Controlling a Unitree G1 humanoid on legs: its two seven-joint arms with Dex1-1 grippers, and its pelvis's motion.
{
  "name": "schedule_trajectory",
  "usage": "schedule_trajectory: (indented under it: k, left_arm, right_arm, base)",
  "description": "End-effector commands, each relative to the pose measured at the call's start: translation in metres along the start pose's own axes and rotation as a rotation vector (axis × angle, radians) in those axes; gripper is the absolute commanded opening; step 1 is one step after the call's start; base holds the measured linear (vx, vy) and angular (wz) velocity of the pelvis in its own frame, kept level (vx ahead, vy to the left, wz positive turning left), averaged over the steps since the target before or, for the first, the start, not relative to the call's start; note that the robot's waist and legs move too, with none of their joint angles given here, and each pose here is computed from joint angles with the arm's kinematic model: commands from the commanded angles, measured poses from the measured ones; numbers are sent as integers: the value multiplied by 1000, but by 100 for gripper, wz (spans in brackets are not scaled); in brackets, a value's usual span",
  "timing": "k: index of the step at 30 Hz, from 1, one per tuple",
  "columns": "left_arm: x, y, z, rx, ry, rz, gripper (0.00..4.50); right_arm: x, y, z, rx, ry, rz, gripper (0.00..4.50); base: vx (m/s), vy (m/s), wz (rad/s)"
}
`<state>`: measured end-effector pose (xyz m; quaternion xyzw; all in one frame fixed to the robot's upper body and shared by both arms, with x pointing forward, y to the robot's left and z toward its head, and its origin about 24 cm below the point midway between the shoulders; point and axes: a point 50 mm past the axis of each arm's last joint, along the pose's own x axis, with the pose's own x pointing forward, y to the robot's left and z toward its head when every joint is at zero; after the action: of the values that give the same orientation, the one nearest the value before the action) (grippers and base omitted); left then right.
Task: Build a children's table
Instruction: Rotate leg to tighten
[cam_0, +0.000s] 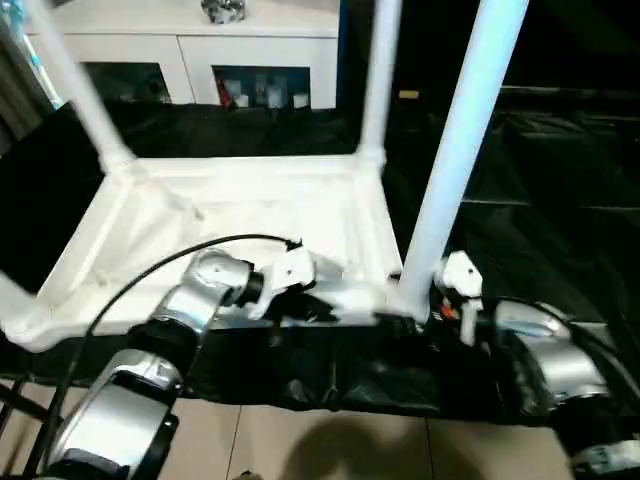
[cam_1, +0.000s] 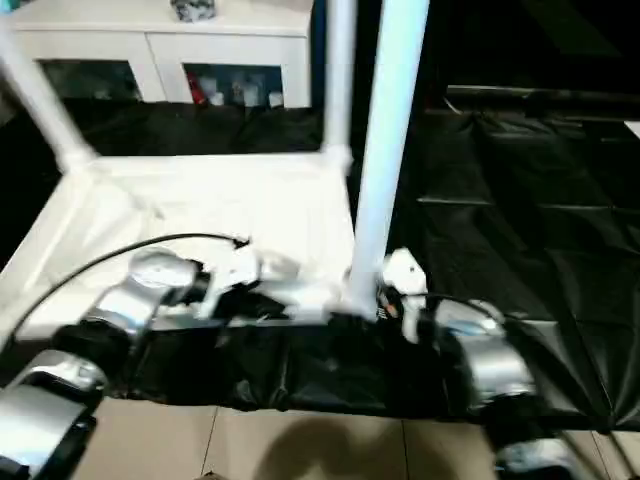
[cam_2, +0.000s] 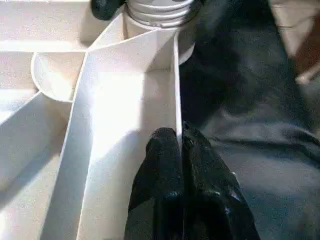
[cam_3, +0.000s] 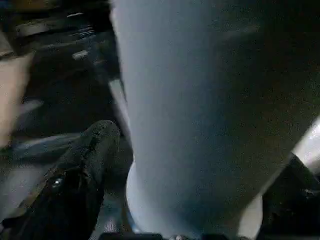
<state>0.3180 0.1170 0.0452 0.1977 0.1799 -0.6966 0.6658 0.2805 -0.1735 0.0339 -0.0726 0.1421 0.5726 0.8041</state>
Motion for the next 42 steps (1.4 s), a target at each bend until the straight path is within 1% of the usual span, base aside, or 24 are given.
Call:
schedule_trajectory:
  k: [1, 3, 4, 7, 8, 10, 16, 18, 19, 20, 21, 22, 25, 26, 27, 30, 33, 34, 36, 38, 39, 40, 41, 42]
  left_arm:
    - [2, -4, 4, 25, -26, -50, 0]
    - [-1, -5, 2, 30, -16, -75, 0]
    - [-2, -6, 2, 30, -16, -77, 0]
    - [-4, -6, 1, 31, -12, -89, 0]
    - [-4, -6, 1, 31, -12, -92, 0]
    - [-4, -6, 1, 33, -11, -94, 0]
    - [-5, -5, 1, 31, -10, -86, 0]
    - [-5, -4, 1, 23, -14, -62, 0]
    - [-3, -1, 0, 8, -7, -14, 0]
    - [-3, 0, 0, 2, -2, 5, 0]
    - [0, 4, -1, -8, 17, 56, 0]
    - [0, 4, -1, -8, 18, 60, 0]
    - [9, 9, 1, -39, 9, 138, 0]
    - [9, 9, 1, -41, 8, 142, 0]
    - [17, 11, 4, -56, 8, 182, 0]
    - [37, 16, 13, -89, -5, 265, 0]
    - [54, 18, 24, -100, -17, 294, 0]
    - [54, 18, 24, -100, -17, 294, 0]
    - [63, 19, 33, -92, -36, 302, 0]
    - [68, 19, 37, -83, -49, 297, 0]
    - [68, 19, 38, -81, -50, 297, 0]
    - [68, 19, 38, -80, -50, 298, 0]
    - [66, 18, 37, -71, -55, 287, 0]
    - [62, 17, 35, -62, -61, 274, 0]
  right_arm:
    - [5, 12, -5, 36, 31, 124, 368]
    - [4, 14, -5, 44, 46, 170, 342]
    - [4, 15, -5, 45, 46, 173, 342]
    - [4, 16, -4, 45, 52, 199, 315]
    - [4, 16, -3, 46, 52, 206, 315]
    - [4, 17, -2, 40, 49, 213, 286]
    - [7, 22, 0, 42, 39, 227, 273]
    - [9, 23, -1, 58, 22, 199, 272]
    - [12, 20, -3, 57, 4, 116, 272]
    - [13, 19, -3, 56, 0, 81, 272]
    - [16, 12, -4, 68, -29, -17, 272]
    - [16, 12, -4, 68, -31, -24, 272]
    - [24, 0, -8, 108, -50, -203, 272]
    - [24, 0, -8, 109, -51, -214, 272]
    - [30, -6, -10, 140, -52, -312, 272]
    - [45, -16, -14, 215, -45, -527, 270]
    - [60, -21, -15, 268, -28, -660, 270]
    - [60, -21, -15, 268, -28, -660, 270]
    - [70, -21, -12, 280, -29, -688, 270]
    - [75, -21, -7, 273, -59, -697, 270]
    - [75, -22, -5, 264, -71, -711, 326]
    - [74, -23, -4, 256, -82, -717, 340]
    - [72, -25, -1, 246, -108, -703, 340]
    - [70, -25, 2, 226, -136, -665, 350]
  base:
    - [0, 0, 0]
    - [0, 0, 0]
    - [0, 0, 0]
    - [0, 0, 0]
    - [0, 0, 0]
    - [0, 0, 0]
    - [0, 0, 0]
    - [0, 0, 0]
    - [0, 0, 0]
    - [0, 0, 0]
    - [0, 0, 0]
    - [0, 0, 0]
    - [0, 0, 0]
    - [0, 0, 0]
    - [0, 0, 0]
    - [0, 0, 0]
    - [0, 0, 0]
    - [0, 0, 0]
    - [0, 0, 0]
    - [0, 0, 0]
    - [0, 0, 0]
    - [0, 0, 0]
    - [0, 0, 0]
    - [0, 0, 0]
